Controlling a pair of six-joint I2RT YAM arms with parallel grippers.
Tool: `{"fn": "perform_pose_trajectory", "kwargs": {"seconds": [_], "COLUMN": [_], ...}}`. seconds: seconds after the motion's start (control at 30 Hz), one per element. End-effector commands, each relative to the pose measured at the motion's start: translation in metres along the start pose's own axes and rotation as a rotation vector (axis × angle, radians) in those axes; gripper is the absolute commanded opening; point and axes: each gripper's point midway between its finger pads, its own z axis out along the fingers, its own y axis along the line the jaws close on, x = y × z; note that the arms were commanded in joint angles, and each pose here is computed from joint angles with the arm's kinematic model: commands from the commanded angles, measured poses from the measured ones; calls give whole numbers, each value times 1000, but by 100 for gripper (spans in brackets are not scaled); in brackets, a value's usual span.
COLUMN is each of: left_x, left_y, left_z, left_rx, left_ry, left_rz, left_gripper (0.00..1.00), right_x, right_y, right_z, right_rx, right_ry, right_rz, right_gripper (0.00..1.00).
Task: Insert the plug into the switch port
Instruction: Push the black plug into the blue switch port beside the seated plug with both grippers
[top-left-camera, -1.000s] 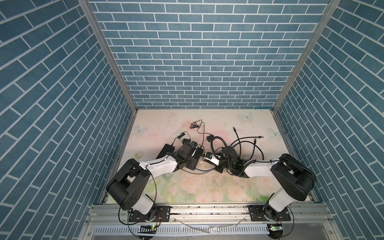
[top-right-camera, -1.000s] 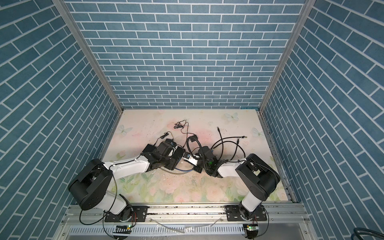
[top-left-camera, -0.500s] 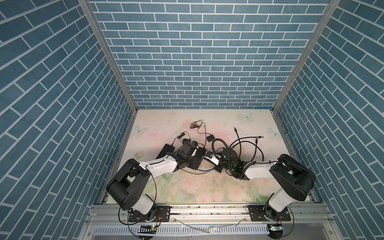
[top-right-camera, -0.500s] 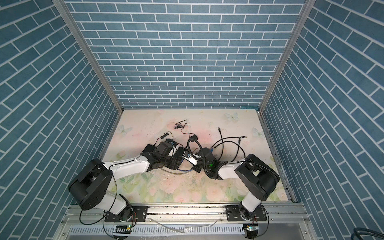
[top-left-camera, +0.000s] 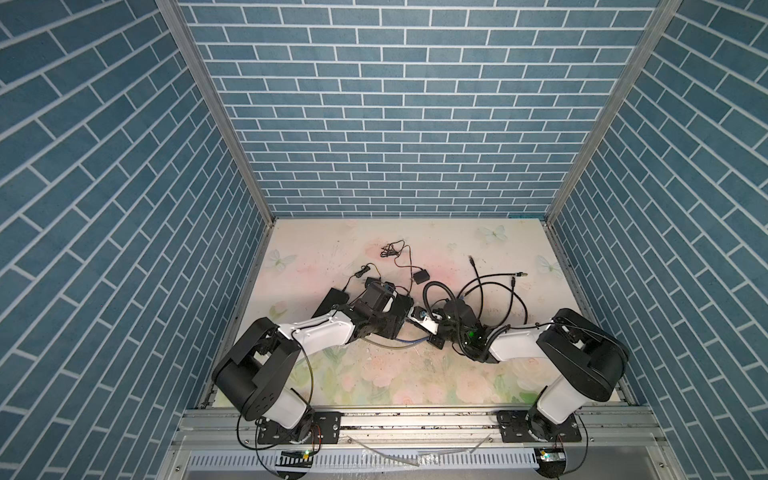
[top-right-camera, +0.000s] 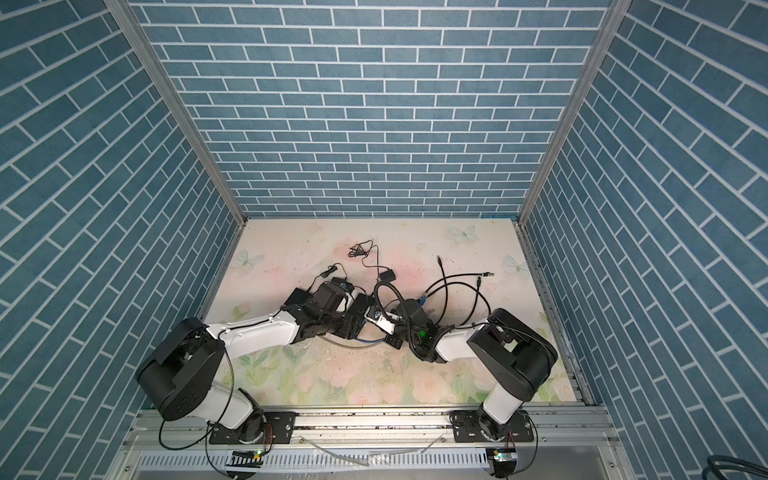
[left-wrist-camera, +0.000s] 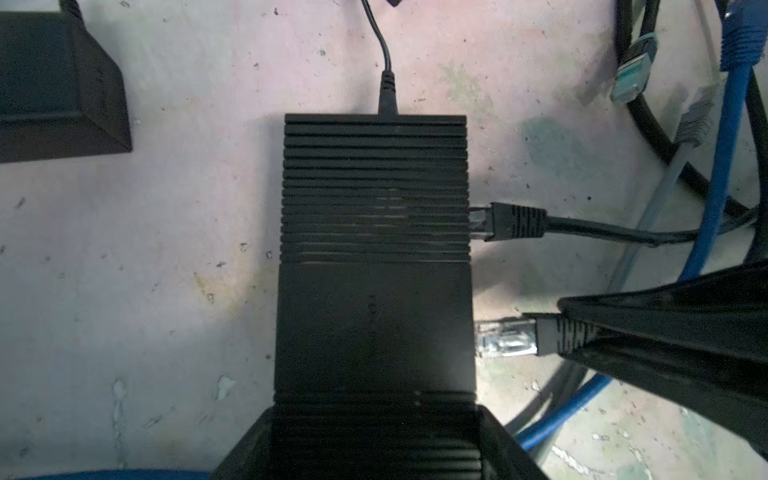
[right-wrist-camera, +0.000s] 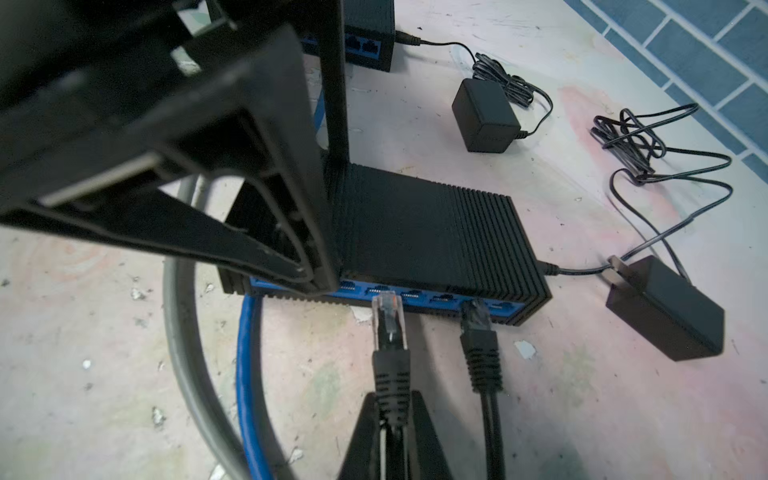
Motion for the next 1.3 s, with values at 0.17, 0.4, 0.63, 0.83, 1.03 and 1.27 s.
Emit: {"fn": "perform_pose_trajectory", "kwargs": {"seconds": [0.17,0.4,0.63,0.83,1.03,1.27], "left_x": [-16,-16,-20,-14,-13,-18], "left_y": [-8,-13,-18,-18,-23,-36], "left_z": [-8,-10,-14,-13,-16,-20], "left_rx": [43,69,101,107,140,195], "left_ry": [-61,-70,-103,-103,-112,-152], "left_rz": [7,34,45,47,60,77], "left_gripper": [41,41,40,39,39,39], "right_x": [-10,-18,-27,-45,-53,-67], "right_y": [0,-10,-13,-18,-26,-17], "right_z": [1,6,12,11,14,18], "right_rx": [8,50,40,46,72,6], "right_ry": [-35,-50,-54,-107,-116,-147], "right_rz": [14,22,43,65,65,58], "right_gripper": [0,0,0,0,0,0]}}
